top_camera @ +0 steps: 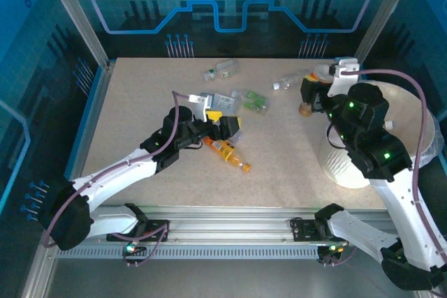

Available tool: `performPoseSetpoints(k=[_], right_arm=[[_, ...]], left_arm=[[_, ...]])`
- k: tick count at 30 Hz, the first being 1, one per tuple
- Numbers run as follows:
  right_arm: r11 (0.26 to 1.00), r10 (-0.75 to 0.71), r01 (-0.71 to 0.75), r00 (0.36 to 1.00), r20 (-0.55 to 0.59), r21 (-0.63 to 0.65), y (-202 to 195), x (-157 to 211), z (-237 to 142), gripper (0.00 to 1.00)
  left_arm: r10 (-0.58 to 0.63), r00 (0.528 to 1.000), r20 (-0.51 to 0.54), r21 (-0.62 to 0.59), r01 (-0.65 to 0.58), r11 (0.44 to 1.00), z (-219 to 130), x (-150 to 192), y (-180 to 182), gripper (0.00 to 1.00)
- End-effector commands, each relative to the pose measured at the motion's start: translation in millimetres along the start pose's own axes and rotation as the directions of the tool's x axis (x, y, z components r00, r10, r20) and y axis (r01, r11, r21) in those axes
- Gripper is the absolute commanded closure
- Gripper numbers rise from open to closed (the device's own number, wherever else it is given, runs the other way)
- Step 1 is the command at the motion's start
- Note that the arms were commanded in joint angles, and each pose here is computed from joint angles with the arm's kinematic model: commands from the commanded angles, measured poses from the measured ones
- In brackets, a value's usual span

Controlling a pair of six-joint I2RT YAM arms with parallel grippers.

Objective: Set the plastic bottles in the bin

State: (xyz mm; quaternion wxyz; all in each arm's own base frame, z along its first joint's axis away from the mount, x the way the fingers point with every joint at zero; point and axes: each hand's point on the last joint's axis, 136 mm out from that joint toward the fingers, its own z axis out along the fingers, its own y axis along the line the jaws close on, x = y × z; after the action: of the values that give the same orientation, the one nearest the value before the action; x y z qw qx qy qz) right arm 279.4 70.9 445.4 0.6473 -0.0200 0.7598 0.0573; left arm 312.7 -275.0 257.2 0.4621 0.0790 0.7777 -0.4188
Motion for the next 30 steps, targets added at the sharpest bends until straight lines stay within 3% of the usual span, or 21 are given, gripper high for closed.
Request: performPoseSetpoints(k=[1, 6, 10, 16, 26, 30], right_arm=[[0.99, -0.014, 0.006, 0.999, 0.052, 0.14, -32, -20, -14, 0.6], [0.938, 0.008, -0.016, 1.0, 0.025, 0.345, -80, -17, -25, 0.59], [0.845, 0.022, -0.003, 0.999, -0.028, 0.534, -127, -5, -39, 0.59], [0.718, 0.106, 0.015, 0.986, -0.131, 0.696, -179, 27, -58, 0.59], [0.448, 0.243, 0.169, 0.922, -0.302, 0.878, -247, 97, -76, 0.58], [0.412, 0.284, 0.175, 0.908, -0.309, 0.894, -261, 117, -73, 0.57]], left_arm=[[-0.04, 0.997, 0.067, -0.069, 0.045, 0.997, -8, -11, 14, 0.01], [-0.082, 0.989, 0.123, -0.169, 0.102, 0.98, -13, -15, 35, 0.01], [-0.086, 0.988, 0.13, -0.213, 0.113, 0.971, -15, -15, 45, 0.01], [-0.099, 0.988, 0.12, -0.254, 0.127, 0.959, -15, -14, 54, 0.01], [-0.146, 0.985, 0.091, -0.295, 0.167, 0.941, -6, -8, 68, 0.01], [-0.147, 0.987, 0.056, -0.312, 0.158, 0.937, 2, -7, 72, 0.01]])
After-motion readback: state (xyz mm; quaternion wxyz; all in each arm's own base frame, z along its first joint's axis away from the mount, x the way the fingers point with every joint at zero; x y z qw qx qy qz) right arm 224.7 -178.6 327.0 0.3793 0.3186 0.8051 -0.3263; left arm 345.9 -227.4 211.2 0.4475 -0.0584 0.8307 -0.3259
